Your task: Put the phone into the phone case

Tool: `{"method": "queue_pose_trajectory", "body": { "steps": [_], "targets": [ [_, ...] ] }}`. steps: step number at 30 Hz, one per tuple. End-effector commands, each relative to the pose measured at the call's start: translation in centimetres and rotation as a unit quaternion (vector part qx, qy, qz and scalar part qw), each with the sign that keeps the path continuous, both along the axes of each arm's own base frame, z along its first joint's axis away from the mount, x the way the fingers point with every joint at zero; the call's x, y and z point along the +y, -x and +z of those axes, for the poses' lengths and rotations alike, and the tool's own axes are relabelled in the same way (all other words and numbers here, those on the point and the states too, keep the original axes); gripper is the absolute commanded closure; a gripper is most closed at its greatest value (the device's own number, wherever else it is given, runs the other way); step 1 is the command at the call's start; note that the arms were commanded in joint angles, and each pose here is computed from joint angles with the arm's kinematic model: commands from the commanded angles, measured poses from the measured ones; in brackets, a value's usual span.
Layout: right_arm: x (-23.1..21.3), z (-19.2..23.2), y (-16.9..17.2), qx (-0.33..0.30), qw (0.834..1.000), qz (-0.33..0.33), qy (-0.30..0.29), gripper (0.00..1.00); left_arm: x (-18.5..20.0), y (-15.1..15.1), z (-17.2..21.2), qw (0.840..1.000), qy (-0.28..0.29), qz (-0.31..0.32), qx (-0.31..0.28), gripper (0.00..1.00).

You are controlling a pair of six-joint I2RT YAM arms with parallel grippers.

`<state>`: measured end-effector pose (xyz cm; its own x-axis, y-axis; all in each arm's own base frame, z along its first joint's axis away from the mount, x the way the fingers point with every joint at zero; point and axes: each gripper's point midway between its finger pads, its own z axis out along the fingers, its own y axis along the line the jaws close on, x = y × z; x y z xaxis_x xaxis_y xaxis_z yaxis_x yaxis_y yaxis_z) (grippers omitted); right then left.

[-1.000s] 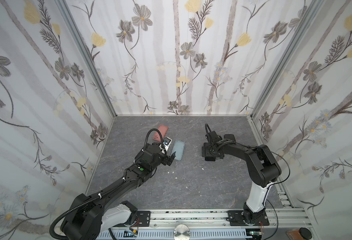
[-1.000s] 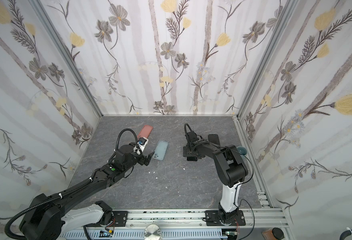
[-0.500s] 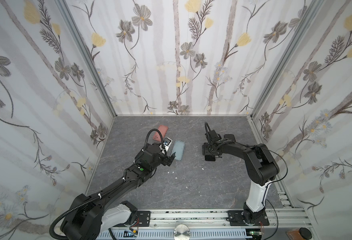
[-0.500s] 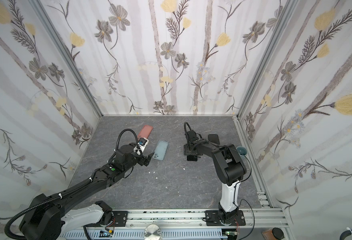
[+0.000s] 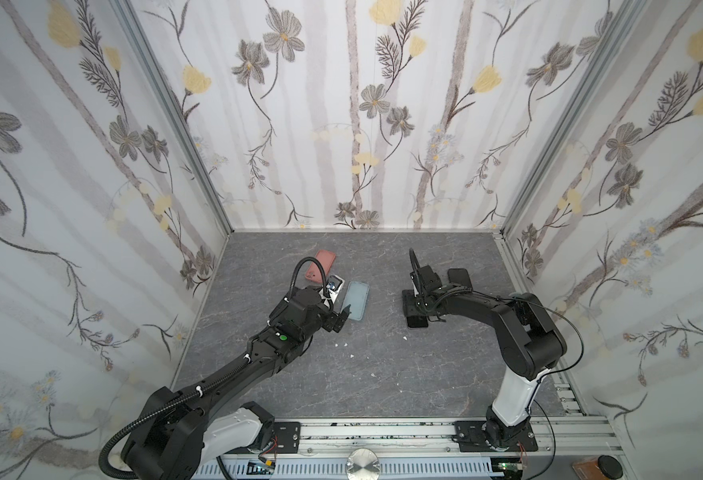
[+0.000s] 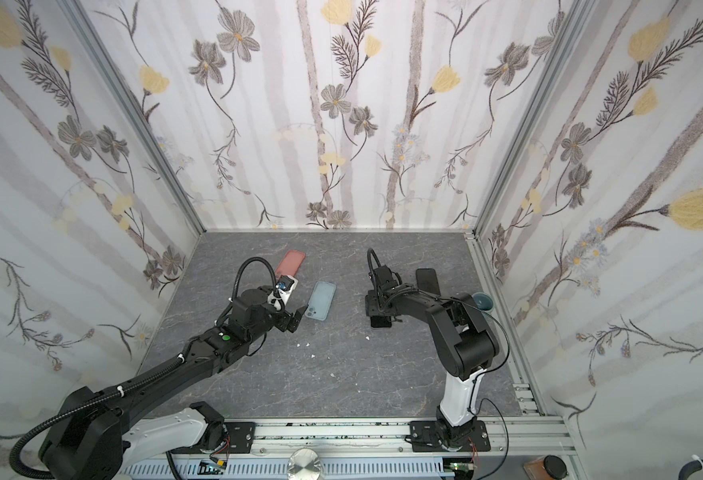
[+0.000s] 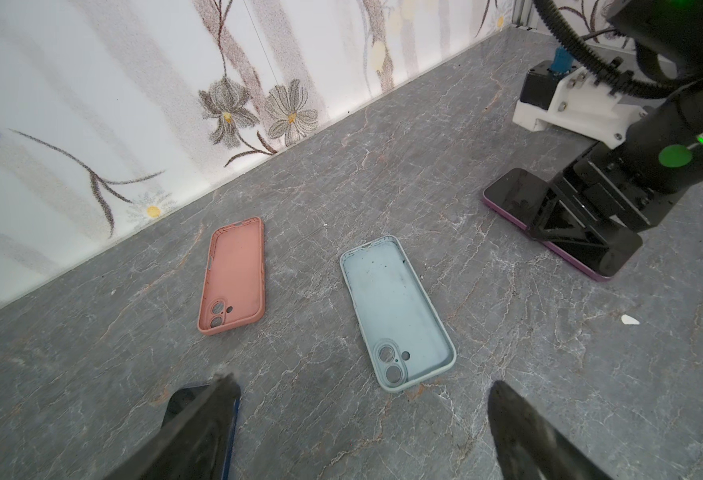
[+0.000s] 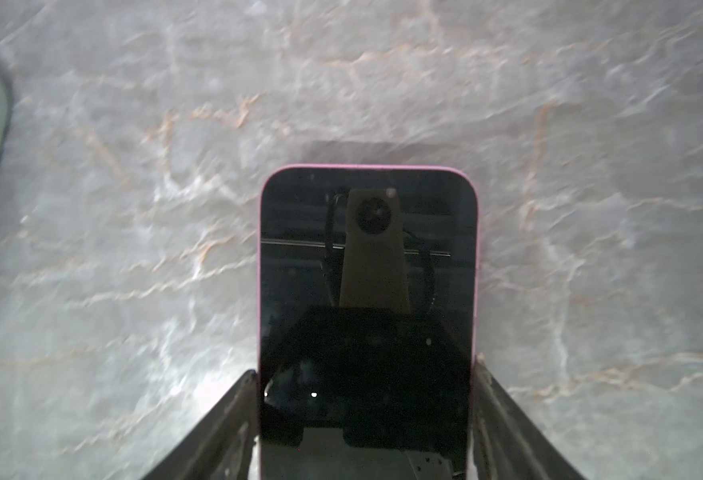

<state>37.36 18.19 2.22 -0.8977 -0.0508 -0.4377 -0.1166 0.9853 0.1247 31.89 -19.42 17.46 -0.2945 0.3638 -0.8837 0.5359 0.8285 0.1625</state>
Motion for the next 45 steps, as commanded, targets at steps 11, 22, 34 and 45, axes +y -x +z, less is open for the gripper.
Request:
{"method": "queue_pose_trajectory", "body": {
  "steps": [11,22,34,45],
  "targets": [
    [4.6,3.4,3.1,-0.044,0.989,0.117,-0.074,0.45,-1.6,0.2,0.9,0.998,0.053,-0.019,0.029,0.07],
    [8.2,5.6,5.3,-0.098,0.968,0.206,-0.101,0.46,-2.9,-0.5,1.0,0.986,0.126,-0.019,0.108,0.05],
    [11.6,10.8,6.7,-0.189,0.933,0.285,-0.11,0.47,-6.1,-1.6,1.7,0.88,0.328,-0.104,0.329,0.36],
    [13.4,12.6,6.9,-0.218,0.918,0.313,-0.106,0.47,-6.6,-1.2,1.2,0.862,0.342,-0.114,0.356,0.45]
  ]
}}
